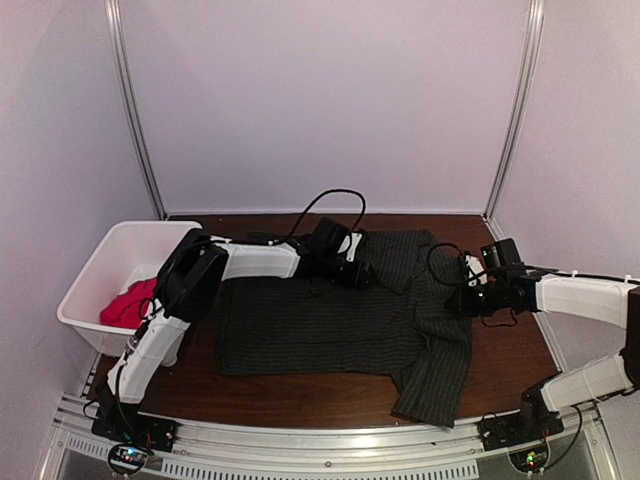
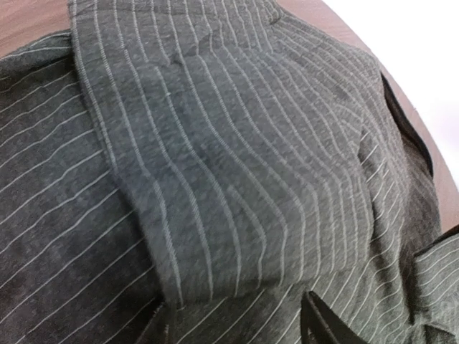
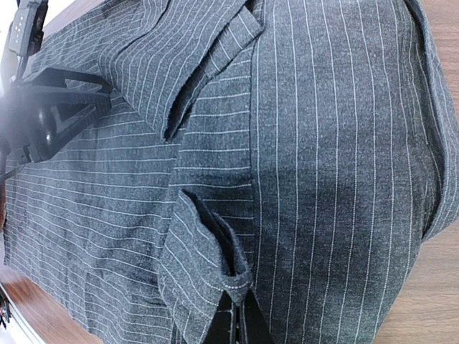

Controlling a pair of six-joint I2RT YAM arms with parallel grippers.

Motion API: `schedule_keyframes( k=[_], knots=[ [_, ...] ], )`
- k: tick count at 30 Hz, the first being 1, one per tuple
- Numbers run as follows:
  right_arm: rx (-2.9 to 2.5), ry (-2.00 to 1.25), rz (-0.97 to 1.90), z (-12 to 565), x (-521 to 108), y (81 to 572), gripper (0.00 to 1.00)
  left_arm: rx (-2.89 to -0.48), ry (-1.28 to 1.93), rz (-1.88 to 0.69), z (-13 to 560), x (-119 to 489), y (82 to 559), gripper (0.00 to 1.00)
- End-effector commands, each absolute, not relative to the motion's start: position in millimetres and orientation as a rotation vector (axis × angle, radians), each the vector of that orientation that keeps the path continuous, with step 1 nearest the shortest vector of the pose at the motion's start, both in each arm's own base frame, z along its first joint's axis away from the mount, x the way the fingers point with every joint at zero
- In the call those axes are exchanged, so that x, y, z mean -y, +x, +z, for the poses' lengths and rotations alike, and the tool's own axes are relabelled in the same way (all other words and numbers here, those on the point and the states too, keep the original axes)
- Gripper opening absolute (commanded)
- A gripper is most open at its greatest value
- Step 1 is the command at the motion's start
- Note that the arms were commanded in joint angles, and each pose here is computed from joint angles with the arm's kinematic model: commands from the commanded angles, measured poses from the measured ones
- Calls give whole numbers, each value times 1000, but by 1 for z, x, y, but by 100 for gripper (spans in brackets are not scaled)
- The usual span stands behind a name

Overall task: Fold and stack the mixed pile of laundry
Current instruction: Fold the flattened shirt at the center of the board.

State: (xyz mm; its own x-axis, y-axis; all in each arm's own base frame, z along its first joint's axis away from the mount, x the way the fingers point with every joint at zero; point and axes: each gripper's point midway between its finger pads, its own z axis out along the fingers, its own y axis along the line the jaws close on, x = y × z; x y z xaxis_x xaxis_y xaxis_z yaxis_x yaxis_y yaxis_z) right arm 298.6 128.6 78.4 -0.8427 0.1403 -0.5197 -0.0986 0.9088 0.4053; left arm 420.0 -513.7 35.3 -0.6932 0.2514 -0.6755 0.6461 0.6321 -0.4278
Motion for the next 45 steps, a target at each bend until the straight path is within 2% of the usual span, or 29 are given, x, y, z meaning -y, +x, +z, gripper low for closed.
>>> schedule_keyframes(
  k=[1,3,5,9,14,20,27,28,29,32,36,42,45],
  knots=[
    [-2503,17,593,76,-132,296,0,-2153,695,-1035,66,541,428,56],
    [-2504,18,593,75,-132,296,0,-2137,699,-1046,66,545,431,49],
    [-2506,15,592,75,-132,296,0,-2127,695,-1059,65,548,436,37],
    [-2507,16,580,75,-131,296,0,-2102,674,-1085,67,548,453,0],
    [-2508,22,582,74,-130,294,0,-1984,582,-1011,107,527,496,0],
    [-2499,30,575,76,-128,294,0,-1915,324,-961,151,460,569,0],
    [-2472,22,588,85,-131,300,0,-1967,250,-905,132,431,597,0],
    [-2469,18,593,87,-132,301,0,-1988,236,-901,125,427,598,1],
    [-2463,14,596,90,-133,302,0,-2003,232,-903,122,423,597,6],
    [-2437,0,606,102,-135,305,0,-2007,257,-867,132,412,592,34],
    [-2389,-21,613,122,-137,311,0,-1993,353,-747,182,399,572,53],
    [-2287,-73,616,172,-140,320,0,-2064,450,-542,234,362,516,58],
    [-2214,-105,644,202,-143,321,0,-2143,512,-541,215,339,452,60]
  ],
)
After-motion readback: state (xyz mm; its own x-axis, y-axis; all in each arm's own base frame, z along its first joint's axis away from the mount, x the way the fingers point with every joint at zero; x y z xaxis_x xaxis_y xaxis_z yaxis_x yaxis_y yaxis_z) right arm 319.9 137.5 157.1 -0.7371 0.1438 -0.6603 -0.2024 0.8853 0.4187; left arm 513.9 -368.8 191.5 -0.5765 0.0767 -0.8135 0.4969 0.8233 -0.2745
